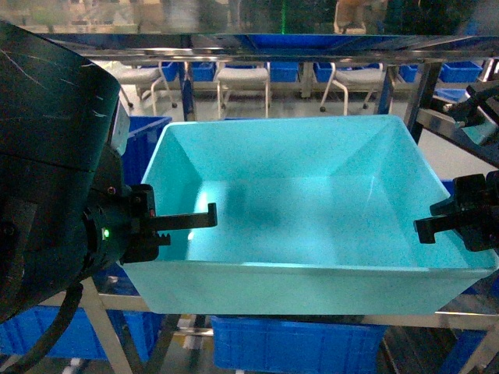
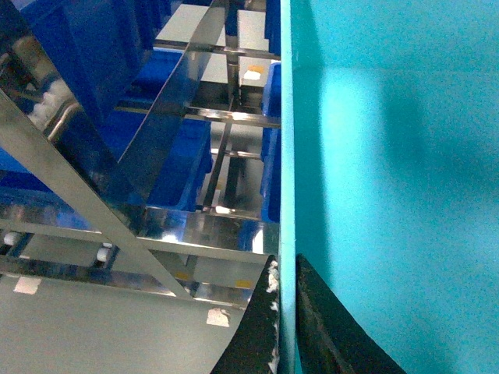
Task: Organize blue bins on left shelf correctly
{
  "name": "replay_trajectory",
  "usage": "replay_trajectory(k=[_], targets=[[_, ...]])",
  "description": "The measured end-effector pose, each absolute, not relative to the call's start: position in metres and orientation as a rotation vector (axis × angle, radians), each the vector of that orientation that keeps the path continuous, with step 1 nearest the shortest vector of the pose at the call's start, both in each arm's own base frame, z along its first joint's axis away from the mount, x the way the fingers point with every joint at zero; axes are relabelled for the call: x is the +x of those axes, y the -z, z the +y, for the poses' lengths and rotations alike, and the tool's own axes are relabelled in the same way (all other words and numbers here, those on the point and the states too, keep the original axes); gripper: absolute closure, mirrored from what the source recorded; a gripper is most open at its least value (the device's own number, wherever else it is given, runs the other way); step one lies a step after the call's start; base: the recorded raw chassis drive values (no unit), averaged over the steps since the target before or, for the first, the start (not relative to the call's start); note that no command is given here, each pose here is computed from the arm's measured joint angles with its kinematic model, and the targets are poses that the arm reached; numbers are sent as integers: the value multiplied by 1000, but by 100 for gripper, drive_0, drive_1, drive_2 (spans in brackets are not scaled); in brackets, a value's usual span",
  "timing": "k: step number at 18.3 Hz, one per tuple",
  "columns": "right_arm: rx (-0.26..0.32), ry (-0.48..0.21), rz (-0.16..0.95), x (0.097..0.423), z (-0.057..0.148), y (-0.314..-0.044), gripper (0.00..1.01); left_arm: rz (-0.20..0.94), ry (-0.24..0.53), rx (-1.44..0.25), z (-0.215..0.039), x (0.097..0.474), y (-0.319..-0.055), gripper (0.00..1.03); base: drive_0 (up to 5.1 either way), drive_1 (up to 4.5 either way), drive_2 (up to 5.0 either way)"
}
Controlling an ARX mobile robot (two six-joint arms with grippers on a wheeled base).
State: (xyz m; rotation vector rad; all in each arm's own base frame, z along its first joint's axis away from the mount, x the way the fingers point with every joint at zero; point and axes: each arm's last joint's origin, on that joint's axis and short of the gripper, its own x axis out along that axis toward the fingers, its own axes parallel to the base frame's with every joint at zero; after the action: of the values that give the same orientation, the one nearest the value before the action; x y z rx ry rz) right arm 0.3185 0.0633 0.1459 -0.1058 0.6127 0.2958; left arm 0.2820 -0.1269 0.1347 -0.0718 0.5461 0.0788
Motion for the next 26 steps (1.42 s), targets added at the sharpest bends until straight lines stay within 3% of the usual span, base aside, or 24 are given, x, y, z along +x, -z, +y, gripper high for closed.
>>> replay_trajectory(k=[3,9,13,26], targets=[[-110,-279,614,331,65,-144,98,541,-78,-74,-128,285,-134,101,0,-212,212],[-118,-250,656,380,68,-134,98,584,-88,-56,-133,334,-119,101,0,0,0],[-92,-290,724,409,64,-124,98,599,-85,-44,-132,356,-116,101,0,0,0],[-93,-297,725,410,63,-124,98,602,-82,-35,-132,356,-116,101,0,0,0]])
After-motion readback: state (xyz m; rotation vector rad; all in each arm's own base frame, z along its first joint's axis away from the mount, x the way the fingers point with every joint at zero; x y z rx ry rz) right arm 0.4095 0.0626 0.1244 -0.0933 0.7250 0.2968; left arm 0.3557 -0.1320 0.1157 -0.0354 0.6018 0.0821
